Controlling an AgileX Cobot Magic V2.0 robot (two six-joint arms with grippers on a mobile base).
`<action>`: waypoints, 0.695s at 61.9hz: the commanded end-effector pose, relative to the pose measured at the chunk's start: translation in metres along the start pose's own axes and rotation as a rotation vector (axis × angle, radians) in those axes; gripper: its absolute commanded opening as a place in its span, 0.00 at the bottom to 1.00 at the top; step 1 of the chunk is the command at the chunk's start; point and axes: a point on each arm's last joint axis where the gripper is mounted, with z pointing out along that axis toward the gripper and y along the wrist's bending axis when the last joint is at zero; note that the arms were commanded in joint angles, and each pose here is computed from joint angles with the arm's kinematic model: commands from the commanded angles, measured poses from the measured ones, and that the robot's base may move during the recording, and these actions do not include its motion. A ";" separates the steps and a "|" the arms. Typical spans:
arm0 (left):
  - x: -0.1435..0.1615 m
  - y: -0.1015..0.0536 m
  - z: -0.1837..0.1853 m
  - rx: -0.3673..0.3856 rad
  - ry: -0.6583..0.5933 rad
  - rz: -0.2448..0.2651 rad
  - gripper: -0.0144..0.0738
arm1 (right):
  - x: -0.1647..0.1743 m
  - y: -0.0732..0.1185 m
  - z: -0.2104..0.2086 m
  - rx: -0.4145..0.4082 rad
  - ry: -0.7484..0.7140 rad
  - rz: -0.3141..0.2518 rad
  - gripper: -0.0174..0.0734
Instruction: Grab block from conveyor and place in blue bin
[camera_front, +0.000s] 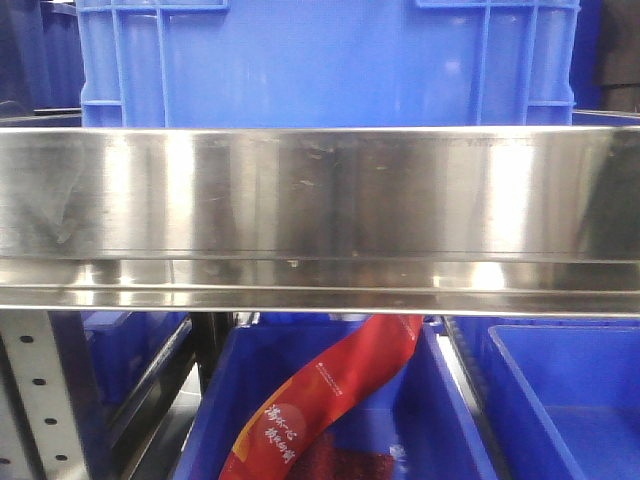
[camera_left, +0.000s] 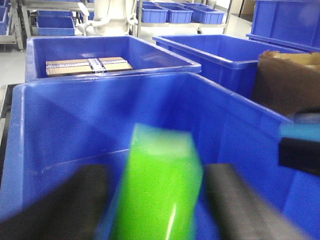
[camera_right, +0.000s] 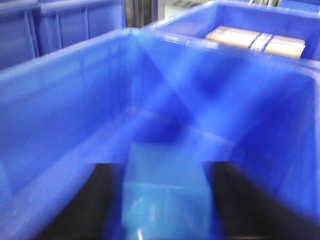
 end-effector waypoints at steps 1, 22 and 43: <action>-0.006 -0.003 -0.002 0.012 -0.029 0.011 0.67 | -0.007 -0.001 -0.003 0.008 -0.048 -0.014 0.66; -0.034 0.007 -0.034 -0.012 -0.160 0.010 0.10 | -0.034 -0.022 -0.055 0.075 -0.125 -0.001 0.01; -0.035 0.037 -0.098 -0.142 -0.172 -0.023 0.04 | -0.033 -0.047 -0.119 0.196 -0.187 0.023 0.02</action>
